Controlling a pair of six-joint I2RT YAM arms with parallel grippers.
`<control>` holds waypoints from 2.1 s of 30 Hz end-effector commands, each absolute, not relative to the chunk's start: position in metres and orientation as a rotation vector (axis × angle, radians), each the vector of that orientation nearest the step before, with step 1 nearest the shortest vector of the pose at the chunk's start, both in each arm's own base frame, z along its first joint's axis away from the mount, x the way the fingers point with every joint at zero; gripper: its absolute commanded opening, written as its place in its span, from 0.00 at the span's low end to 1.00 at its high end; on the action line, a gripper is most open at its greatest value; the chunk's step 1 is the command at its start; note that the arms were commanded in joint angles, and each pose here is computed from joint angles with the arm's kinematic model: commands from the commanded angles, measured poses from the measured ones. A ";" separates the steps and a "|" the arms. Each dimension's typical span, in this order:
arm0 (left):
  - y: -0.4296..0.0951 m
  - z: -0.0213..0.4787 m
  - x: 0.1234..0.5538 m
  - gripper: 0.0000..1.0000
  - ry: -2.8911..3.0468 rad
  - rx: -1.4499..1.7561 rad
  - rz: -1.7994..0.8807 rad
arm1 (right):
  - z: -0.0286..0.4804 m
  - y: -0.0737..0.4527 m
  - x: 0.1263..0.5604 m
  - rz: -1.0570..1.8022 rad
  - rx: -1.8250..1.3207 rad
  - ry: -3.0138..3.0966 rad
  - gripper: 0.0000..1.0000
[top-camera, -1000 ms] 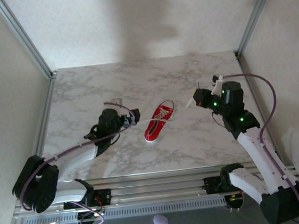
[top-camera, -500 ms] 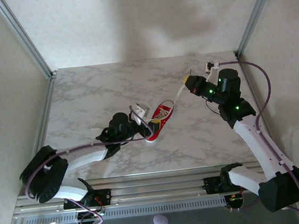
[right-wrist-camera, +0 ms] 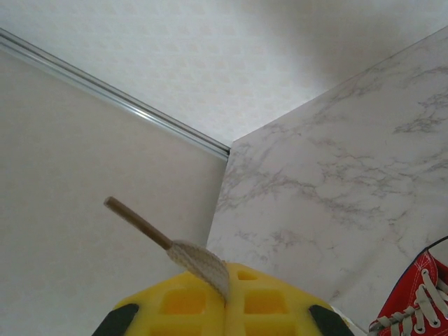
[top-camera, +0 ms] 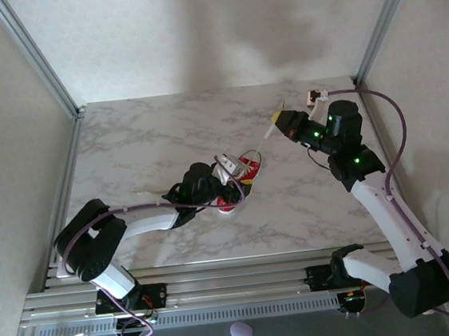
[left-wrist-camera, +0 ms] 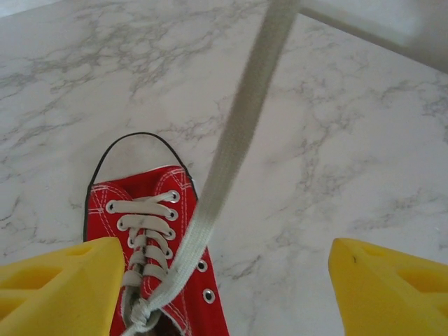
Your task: Tie the shoes
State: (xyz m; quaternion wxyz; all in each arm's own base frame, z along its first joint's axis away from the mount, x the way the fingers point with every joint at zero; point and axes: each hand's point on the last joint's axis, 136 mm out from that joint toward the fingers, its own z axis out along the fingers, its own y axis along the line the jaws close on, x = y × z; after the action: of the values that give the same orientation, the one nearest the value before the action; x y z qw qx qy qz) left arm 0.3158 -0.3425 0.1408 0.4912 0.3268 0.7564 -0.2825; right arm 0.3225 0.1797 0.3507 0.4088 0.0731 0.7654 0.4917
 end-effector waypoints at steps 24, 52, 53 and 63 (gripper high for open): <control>-0.320 0.146 0.342 0.00 1.888 0.586 -0.750 | 0.108 0.148 0.275 0.578 0.226 2.621 0.17; -0.313 0.132 0.354 0.00 2.043 0.453 -0.915 | 0.160 0.252 0.299 0.842 -0.639 2.138 0.49; -0.313 0.131 0.354 0.00 2.046 0.452 -0.914 | 0.157 0.255 0.302 0.841 -0.669 2.140 0.48; -0.312 0.130 0.356 0.00 2.053 0.458 -0.917 | 0.141 0.277 0.320 0.943 -0.897 2.165 0.44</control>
State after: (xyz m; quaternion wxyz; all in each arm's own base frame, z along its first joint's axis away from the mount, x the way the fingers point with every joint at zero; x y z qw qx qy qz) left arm 0.3497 -0.3093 0.1242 0.4113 0.1826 0.8195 -0.3549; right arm 0.3228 0.2695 0.1355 0.3157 -0.2958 0.8364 0.3367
